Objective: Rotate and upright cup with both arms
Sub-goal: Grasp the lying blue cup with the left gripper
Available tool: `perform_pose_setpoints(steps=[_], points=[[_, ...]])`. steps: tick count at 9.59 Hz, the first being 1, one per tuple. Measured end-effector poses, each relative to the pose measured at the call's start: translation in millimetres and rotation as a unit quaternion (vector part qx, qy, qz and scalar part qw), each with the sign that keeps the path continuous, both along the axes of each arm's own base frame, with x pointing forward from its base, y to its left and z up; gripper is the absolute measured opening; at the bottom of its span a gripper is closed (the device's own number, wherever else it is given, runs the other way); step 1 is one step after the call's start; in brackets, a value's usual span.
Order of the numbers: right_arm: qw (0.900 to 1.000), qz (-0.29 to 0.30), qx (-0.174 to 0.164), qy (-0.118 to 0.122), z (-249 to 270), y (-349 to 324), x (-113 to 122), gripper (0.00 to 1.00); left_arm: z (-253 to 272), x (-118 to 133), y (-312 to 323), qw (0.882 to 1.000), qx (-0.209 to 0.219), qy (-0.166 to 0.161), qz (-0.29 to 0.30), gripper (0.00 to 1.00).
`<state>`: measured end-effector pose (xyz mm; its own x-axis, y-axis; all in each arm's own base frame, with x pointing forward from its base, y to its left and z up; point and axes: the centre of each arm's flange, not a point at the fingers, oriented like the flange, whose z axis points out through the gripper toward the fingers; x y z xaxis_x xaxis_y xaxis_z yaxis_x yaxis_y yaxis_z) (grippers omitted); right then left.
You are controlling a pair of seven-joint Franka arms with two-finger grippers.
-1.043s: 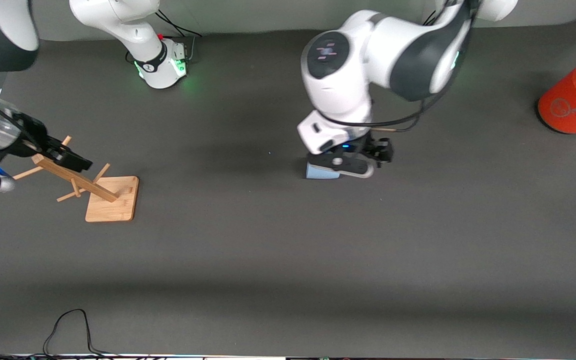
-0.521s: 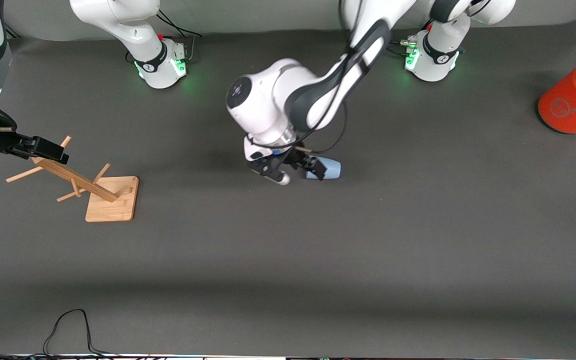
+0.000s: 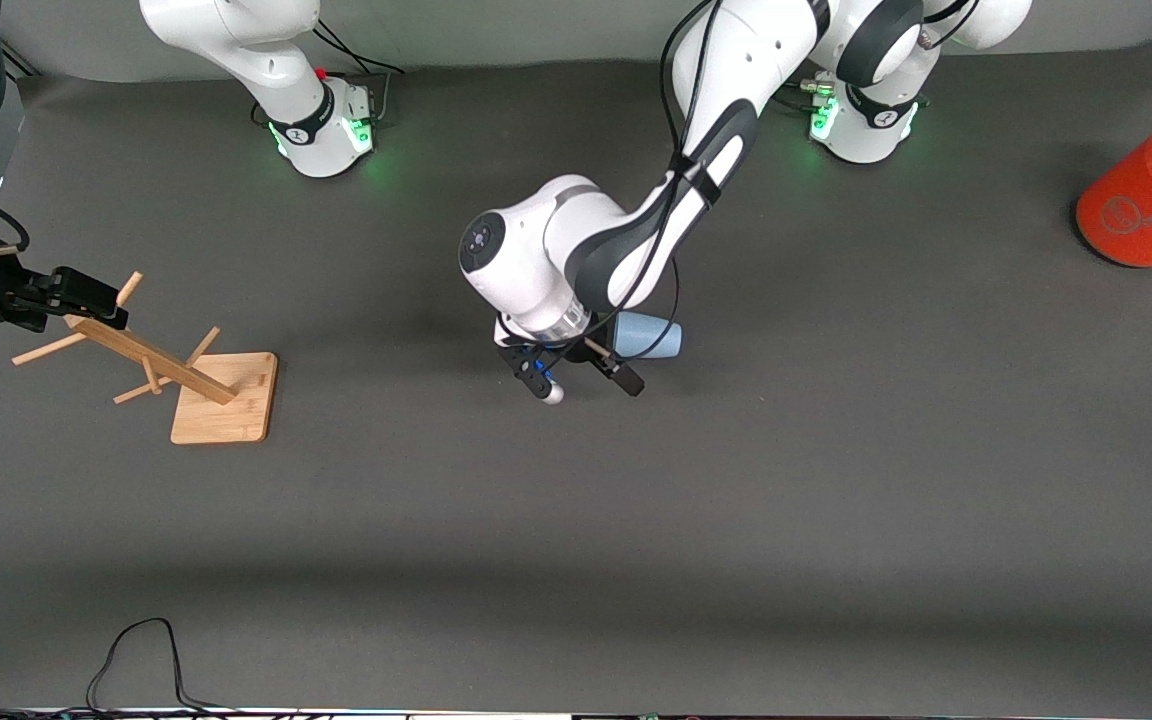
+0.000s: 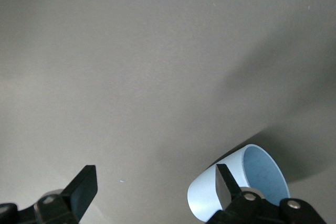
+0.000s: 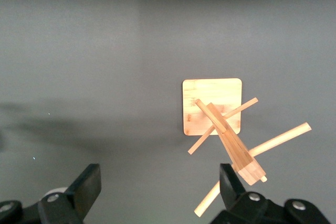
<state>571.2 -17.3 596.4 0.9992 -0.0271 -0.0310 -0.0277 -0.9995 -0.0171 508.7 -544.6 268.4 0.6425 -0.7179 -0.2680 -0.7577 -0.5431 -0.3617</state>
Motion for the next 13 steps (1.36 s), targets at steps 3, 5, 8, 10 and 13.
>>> perform_pose_setpoints(steps=[3,5,8,10,13], points=[[1.0,-0.006,0.001,-0.002,2,-9,-1,1.0,-34,-5,1,0.999,0.029,0.014,-0.02,0.99],[1.0,0.002,0.002,-0.002,3,-1,-1,1.0,-44,-14,-3,0.999,0.039,0.018,-0.028,0.99],[1.0,0.004,0.002,-0.001,2,1,-2,1.0,-56,-25,-5,0.998,0.052,0.024,-0.036,0.98],[1.0,0.003,0.002,0.0,0,0,-2,1.0,-62,-30,-4,0.997,0.059,0.029,-0.039,0.97],[1.0,0.002,0.002,0.0,0,-1,-2,1.0,-53,-25,-3,0.997,0.06,0.025,-0.041,0.97]])
